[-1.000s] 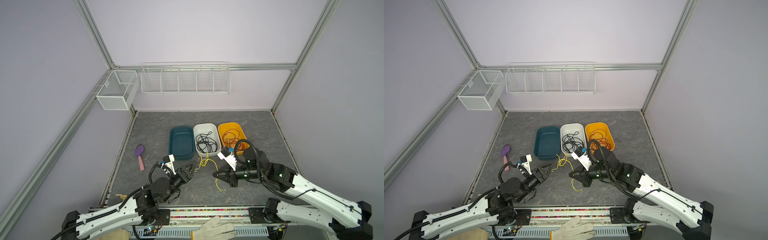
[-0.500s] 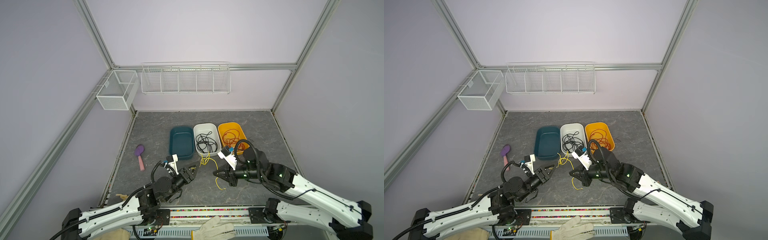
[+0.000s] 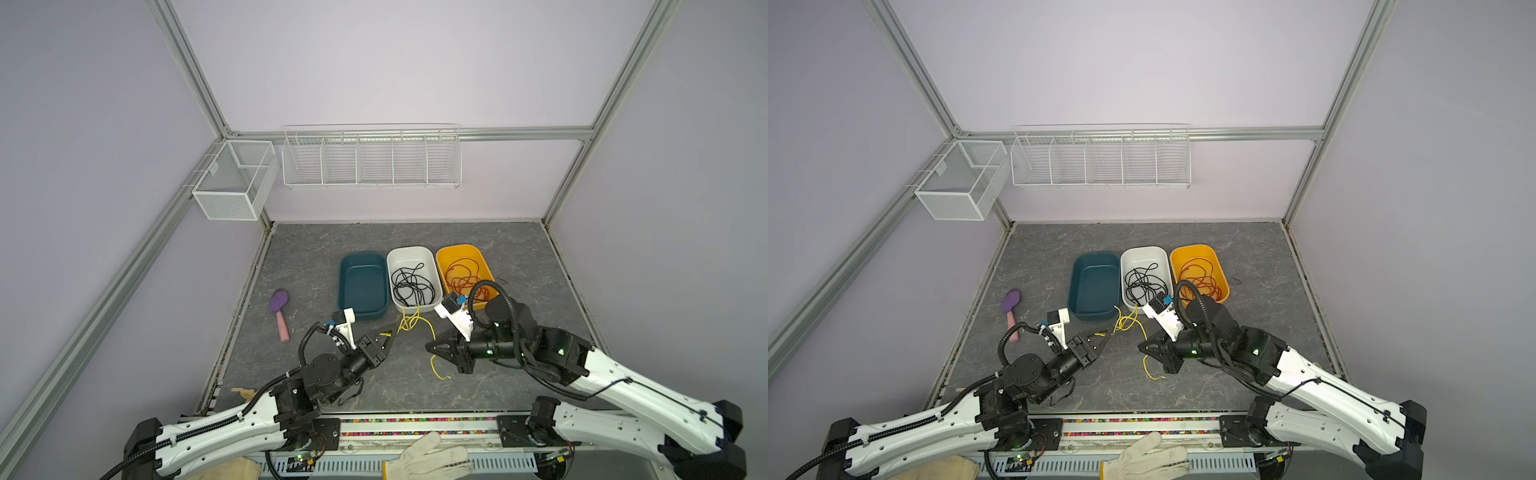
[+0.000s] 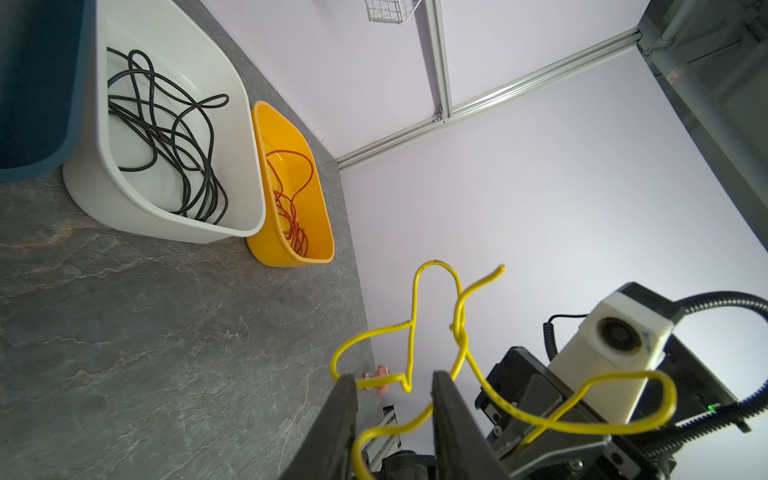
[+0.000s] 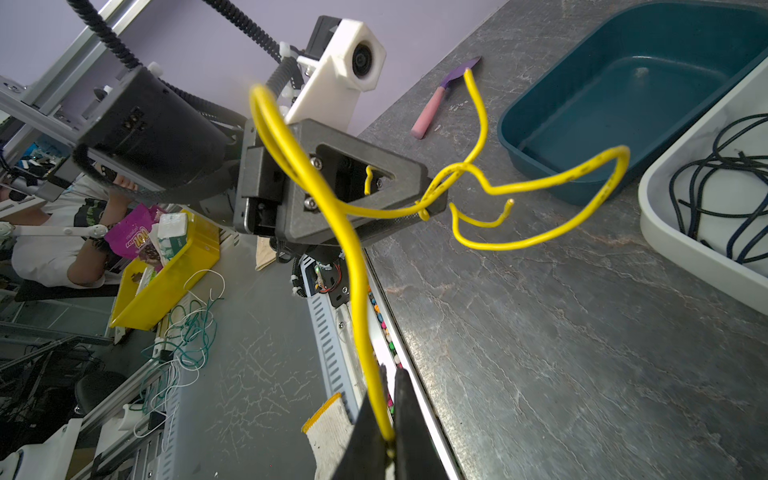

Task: Untangle the cables
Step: 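Close the left gripper on the yellow wire loop beside the right gripper, then pull the right gripper's wire end away from the left gripper, stretching the wire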

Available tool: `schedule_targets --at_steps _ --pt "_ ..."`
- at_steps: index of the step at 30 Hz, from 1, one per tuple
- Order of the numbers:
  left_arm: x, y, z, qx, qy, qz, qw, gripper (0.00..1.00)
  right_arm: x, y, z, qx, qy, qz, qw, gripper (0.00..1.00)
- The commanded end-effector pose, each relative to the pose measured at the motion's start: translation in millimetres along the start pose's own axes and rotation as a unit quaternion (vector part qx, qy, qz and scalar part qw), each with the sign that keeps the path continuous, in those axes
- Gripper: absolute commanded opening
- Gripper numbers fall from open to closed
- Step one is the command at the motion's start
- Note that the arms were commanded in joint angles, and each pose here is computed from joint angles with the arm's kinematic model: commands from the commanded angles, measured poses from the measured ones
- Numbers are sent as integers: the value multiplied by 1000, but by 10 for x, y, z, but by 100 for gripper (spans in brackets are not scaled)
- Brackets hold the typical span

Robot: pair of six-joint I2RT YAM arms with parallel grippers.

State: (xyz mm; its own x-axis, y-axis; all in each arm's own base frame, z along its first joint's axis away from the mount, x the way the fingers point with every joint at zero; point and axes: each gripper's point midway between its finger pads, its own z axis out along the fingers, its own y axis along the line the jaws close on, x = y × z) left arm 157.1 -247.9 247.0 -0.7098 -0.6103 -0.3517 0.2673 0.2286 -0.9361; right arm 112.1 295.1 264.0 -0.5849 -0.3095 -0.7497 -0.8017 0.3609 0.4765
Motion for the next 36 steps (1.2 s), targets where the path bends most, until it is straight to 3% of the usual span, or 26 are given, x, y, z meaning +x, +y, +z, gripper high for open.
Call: schedule_targets --at_steps 1,14,19,23,29,36 --pt "-29 -5 -21 4 -8 -4 1000 25 19 -5 45 -1 -2 -13 1000 7" --pt "-76 31 -84 -3 -16 4 1000 0 24 -33 25 14 1 -18 1000 7" --pt "-103 79 -132 -10 -21 4 1000 0 19 -139 -29 49 -1 -16 999 7" --pt "-111 195 -201 -30 -21 5 999 0 -10 -414 -144 130 -18 -4 991 7" --pt "-132 338 -370 -51 -17 0 999 0 -34 -838 -375 202 -48 54 977 6" --pt "-427 519 -774 -113 -57 28 992 0 217 -1305 -377 221 -9 161 962 6"
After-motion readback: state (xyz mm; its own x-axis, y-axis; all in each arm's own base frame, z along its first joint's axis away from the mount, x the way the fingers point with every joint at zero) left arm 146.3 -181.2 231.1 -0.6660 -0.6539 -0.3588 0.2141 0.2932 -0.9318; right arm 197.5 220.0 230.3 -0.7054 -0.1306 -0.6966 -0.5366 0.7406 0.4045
